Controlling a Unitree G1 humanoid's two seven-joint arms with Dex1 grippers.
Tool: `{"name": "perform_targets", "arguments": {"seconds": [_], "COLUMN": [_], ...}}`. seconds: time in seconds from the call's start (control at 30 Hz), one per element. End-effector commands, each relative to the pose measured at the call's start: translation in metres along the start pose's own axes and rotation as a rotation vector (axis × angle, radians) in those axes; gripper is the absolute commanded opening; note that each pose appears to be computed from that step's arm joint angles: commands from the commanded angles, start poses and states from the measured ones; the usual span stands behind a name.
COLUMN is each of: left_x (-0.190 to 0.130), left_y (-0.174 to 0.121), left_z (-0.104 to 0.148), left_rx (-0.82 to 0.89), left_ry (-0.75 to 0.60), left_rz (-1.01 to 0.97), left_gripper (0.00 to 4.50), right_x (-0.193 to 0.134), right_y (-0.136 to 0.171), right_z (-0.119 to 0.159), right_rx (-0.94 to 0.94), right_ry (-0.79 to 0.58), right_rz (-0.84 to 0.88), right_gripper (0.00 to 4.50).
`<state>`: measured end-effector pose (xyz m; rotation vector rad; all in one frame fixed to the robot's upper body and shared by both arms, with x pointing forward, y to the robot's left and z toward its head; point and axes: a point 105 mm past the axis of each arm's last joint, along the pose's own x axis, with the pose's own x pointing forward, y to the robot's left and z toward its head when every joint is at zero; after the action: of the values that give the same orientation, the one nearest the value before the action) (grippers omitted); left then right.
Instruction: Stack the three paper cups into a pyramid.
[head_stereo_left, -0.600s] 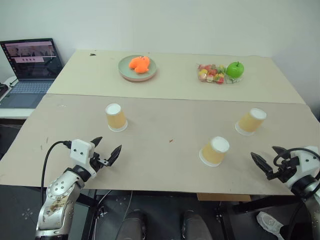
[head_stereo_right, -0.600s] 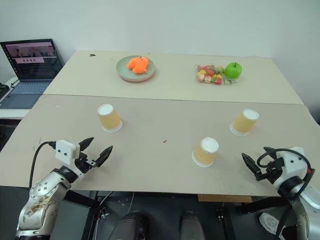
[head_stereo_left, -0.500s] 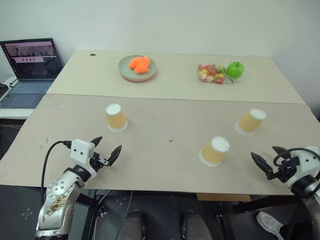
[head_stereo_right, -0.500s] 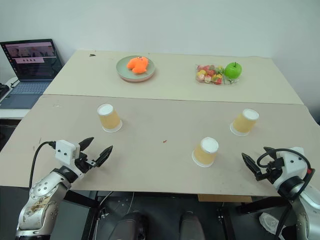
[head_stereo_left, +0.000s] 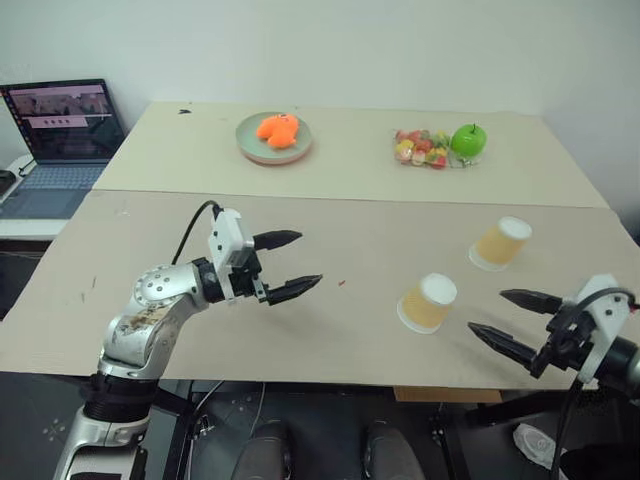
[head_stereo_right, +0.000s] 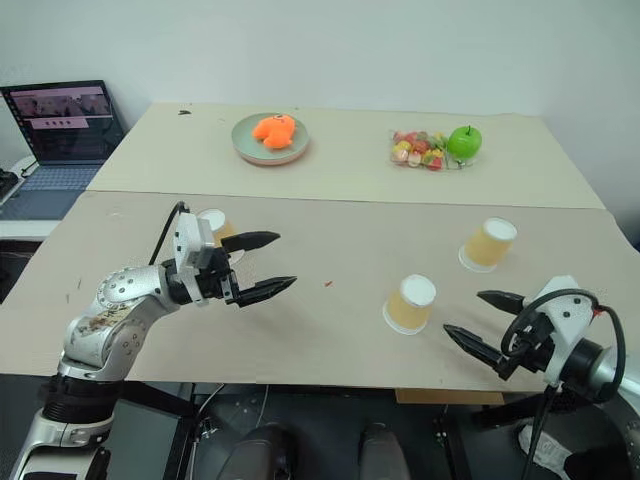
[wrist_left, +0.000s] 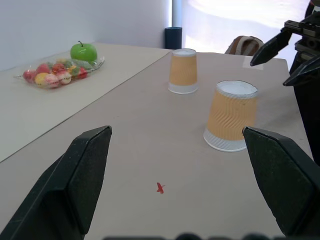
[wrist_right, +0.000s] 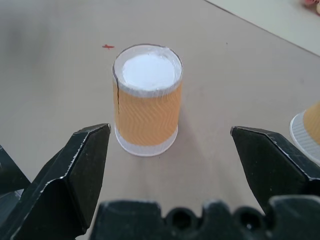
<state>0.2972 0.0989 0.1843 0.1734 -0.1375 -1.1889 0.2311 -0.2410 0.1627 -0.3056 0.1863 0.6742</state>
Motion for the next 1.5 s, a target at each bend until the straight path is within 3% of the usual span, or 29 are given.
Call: {"name": "perform_targets", "arguments": {"seconds": [0.03,0.23,1.03,1.23,1.4,1.5], "left_x": [0.009,0.013,-0.005,-0.016,-0.03,-0.049], "left_y": [-0.005,-0.004,-0.001,0.002,0.008,0.011], "left_z": [0.011,0.011,0.009,0.001,-0.005,-0.012], "left_rx": [0.059,0.071,0.058,0.066,0.052,0.023], "left_ry": [-0.032,-0.032,-0.004,0.028,0.049,0.081], "left_rz": [-0.063,-0.085,0.025,0.076,0.155,0.223], "left_gripper": [4.46,4.46,4.46,4.5,4.5,4.5], "right_x": [0.007,0.021,0.069,0.08,0.086,0.104], "right_y": [-0.003,0.01,0.005,0.001,-0.007,-0.006], "right_z": [0.008,0.005,-0.002,0.005,0.009,0.032], "right_rx": [-0.031,-0.002,0.043,0.043,0.034,0.012], "right_ry": [-0.019,-0.037,-0.115,-0.146,-0.151,-0.221], "right_rz": [0.01,0.086,0.181,0.196,0.184,0.217], "right_gripper": [4.5,4.5,4.5,2.79,2.71,2.71]}}
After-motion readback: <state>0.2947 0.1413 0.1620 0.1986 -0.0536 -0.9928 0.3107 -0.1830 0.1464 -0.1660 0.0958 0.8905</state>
